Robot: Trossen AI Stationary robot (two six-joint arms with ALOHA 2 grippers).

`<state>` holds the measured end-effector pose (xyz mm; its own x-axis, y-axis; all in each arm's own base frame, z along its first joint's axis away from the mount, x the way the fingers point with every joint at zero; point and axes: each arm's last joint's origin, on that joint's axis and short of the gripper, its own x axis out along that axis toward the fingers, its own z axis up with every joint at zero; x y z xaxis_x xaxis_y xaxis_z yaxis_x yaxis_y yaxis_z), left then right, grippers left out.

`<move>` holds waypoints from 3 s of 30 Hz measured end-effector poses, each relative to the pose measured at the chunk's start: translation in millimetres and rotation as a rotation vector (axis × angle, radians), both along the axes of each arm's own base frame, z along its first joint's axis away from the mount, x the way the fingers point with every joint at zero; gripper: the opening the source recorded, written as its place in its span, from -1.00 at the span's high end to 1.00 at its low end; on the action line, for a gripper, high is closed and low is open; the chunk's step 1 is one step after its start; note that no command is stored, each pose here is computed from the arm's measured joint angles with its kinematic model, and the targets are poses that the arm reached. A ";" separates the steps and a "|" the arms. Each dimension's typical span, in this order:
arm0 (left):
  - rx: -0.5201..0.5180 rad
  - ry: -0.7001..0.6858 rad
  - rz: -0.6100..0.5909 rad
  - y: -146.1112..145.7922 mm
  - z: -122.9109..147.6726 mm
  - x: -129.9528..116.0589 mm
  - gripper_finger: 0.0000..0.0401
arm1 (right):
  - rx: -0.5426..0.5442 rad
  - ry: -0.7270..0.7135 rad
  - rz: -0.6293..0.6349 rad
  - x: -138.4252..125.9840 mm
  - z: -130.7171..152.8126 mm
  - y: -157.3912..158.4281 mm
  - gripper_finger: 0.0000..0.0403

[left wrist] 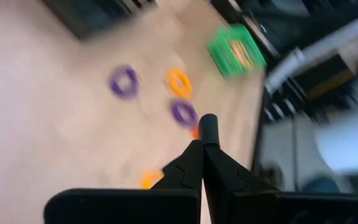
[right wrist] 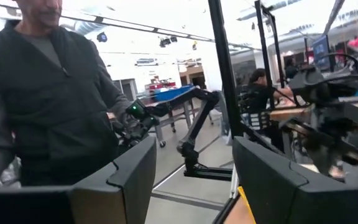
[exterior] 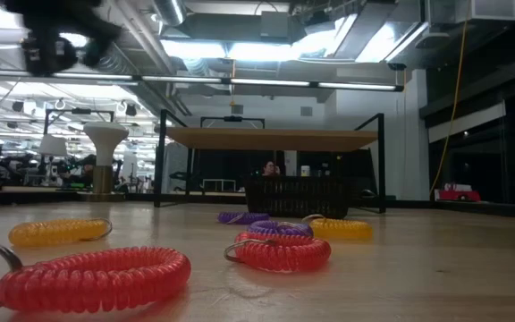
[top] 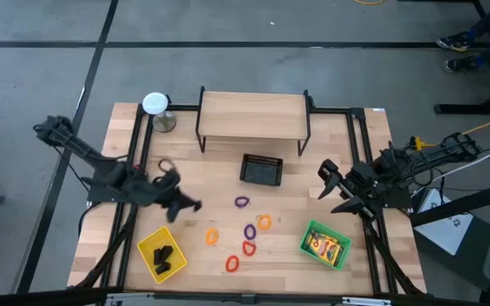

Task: Pick & Place Office Desk Supplies
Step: Put the black rubber band into the yellow basket, then put the left yellow spring keychain into the black basket

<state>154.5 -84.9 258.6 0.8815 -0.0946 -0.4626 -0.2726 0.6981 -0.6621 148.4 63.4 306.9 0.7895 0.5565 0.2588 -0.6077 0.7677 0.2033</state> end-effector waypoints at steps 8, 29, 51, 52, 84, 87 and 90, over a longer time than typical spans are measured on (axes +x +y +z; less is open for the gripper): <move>-0.071 0.037 -0.247 -38.0 -7.1 -37.4 0.99 | 0.041 0.029 0.012 3.7 -1.2 1.4 -0.06; -0.111 0.156 -0.169 -105.0 -54.8 -77.2 0.99 | 0.014 -0.013 -0.040 8.9 -1.2 2.2 -0.06; -0.134 0.165 -0.167 -108.4 -54.9 -76.0 0.13 | 0.021 -0.018 -0.041 8.7 -0.4 2.0 -0.06; -0.136 0.135 -0.156 -108.2 -50.8 -75.4 0.12 | 0.025 -0.027 -0.041 8.5 0.4 1.9 -0.06; 0.152 -0.213 0.072 24.1 28.4 2.6 0.33 | 0.567 -0.143 -0.703 51.5 31.4 -12.7 -0.06; 0.148 -0.161 0.054 30.5 19.9 18.9 0.34 | 0.599 -0.139 -0.687 53.2 34.3 -12.1 -0.06; 0.130 -0.129 -0.003 34.5 10.8 37.9 0.35 | 0.617 -0.137 -0.705 55.4 36.0 -12.4 -0.06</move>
<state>192.3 -50.4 269.3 0.9343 -0.0443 -0.3537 -0.1887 0.7805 -0.5960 203.7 51.0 343.0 0.8324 -0.3035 0.4637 -0.0931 0.7482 0.6569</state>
